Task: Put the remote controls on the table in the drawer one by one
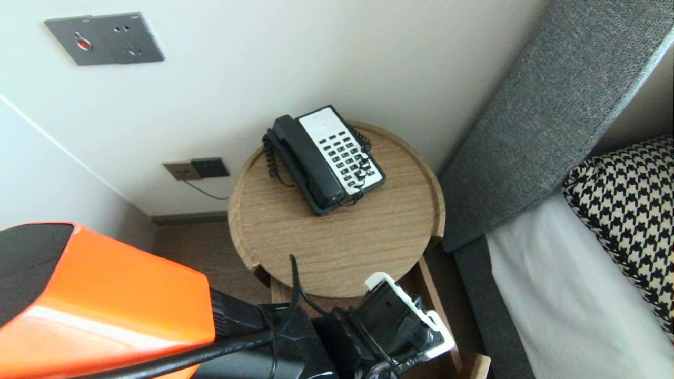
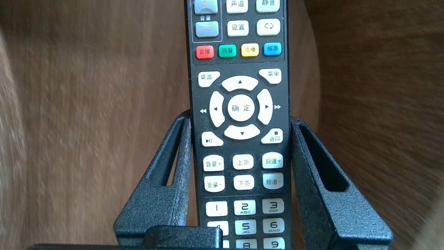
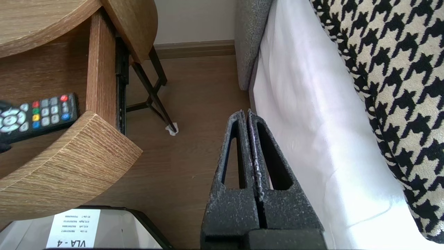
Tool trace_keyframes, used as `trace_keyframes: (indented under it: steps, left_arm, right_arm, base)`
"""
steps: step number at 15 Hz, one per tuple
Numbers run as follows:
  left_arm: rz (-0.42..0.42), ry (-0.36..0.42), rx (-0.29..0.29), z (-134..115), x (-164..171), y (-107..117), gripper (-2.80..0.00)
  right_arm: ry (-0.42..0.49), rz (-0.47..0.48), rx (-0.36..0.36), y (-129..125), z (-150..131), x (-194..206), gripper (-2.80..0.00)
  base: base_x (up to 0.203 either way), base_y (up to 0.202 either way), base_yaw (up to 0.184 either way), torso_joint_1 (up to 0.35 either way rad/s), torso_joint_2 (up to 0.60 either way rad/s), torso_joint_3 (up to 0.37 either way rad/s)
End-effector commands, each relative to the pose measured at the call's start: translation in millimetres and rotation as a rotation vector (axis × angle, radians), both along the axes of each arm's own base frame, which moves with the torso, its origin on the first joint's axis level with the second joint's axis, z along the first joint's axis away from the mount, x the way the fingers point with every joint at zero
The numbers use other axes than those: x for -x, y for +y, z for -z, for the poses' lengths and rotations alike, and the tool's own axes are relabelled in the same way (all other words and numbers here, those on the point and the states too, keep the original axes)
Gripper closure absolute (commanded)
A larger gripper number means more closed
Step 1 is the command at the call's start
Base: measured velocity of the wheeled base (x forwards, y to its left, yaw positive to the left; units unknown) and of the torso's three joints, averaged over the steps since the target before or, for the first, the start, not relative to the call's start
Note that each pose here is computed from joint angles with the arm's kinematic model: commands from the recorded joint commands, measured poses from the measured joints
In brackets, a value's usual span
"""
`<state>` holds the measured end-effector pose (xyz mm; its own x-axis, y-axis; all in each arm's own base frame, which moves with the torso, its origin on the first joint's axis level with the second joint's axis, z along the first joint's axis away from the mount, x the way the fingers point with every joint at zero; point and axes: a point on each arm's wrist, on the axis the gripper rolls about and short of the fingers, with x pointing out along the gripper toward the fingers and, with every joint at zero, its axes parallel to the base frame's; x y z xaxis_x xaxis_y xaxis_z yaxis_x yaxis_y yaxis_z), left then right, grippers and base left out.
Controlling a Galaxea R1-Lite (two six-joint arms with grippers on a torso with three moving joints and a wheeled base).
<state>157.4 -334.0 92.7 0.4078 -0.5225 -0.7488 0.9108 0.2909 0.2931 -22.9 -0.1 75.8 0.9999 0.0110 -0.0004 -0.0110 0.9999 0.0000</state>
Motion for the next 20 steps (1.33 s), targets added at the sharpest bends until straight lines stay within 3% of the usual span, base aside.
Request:
trace_keyframes:
  steps: [1, 7, 13, 20]
  left_arm:
    - [0.025, -0.059, 0.009, 6.6, -7.9, 3.6, 0.00]
    - [0.023, -0.108, -0.026, 24.6, -27.4, 19.0, 0.00]
    - [0.020, -0.124, -0.025, 35.9, -35.0, 14.6, 0.00]
    - [-0.019, -0.196, -0.020, 41.6, -41.5, 8.6, 0.00]
  right_arm:
    - [-0.002, -0.001, 0.000, 0.0, 0.1, 0.1, 0.00]
    - [-0.002, -0.001, 0.000, 0.0, 0.1, 0.1, 0.00]
    - [-0.002, -0.001, 0.000, 0.0, 0.1, 0.1, 0.00]
    - [-0.002, -0.001, 0.000, 0.0, 0.1, 0.1, 0.00]
  base:
    - [0.000, 0.000, 0.000, 0.000, 0.00, 0.000]
    - [0.000, 0.000, 0.000, 0.000, 0.00, 0.000]
    - [0.000, 0.000, 0.000, 0.000, 0.00, 0.000]
    - [0.000, 0.000, 0.000, 0.000, 0.00, 0.000]
